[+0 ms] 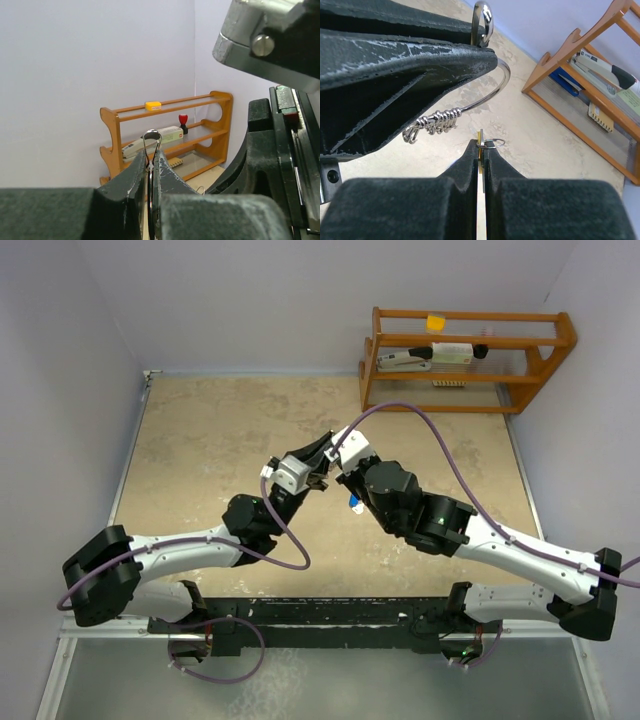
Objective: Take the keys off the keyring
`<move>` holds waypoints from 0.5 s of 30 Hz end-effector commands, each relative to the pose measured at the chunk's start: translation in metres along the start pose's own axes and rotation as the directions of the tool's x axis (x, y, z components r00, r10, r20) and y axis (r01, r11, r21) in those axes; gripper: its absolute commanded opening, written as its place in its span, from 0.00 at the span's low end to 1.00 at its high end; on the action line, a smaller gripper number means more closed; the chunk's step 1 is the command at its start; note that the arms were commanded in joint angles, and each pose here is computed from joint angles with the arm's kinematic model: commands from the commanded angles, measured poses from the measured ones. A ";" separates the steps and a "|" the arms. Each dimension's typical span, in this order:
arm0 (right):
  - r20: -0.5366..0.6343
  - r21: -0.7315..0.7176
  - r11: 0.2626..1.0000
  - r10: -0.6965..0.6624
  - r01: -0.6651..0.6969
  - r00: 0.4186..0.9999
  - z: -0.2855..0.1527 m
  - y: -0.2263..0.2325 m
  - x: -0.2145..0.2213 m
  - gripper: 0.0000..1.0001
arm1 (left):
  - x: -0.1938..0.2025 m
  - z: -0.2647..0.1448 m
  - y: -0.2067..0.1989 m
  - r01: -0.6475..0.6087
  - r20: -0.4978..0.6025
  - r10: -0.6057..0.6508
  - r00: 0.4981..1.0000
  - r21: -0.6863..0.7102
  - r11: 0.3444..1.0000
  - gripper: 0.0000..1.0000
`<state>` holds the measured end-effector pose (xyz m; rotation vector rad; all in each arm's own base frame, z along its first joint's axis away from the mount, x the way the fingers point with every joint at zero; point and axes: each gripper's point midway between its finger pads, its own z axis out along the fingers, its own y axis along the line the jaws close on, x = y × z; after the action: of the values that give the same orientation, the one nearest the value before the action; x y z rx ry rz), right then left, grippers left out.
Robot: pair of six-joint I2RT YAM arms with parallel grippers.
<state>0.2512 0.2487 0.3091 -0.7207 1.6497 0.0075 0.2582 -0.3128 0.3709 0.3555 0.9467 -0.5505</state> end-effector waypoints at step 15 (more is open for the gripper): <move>0.038 0.132 0.987 0.088 -0.093 0.995 -0.007 -0.036 0.001 0.00 | 0.082 -0.068 0.051 -0.121 -0.382 0.027 0.924 -0.226 0.966 0.00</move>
<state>0.2515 0.2273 0.3150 -0.6534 1.6449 -0.0370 0.2755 -0.2857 0.2875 0.3699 1.2181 -0.3701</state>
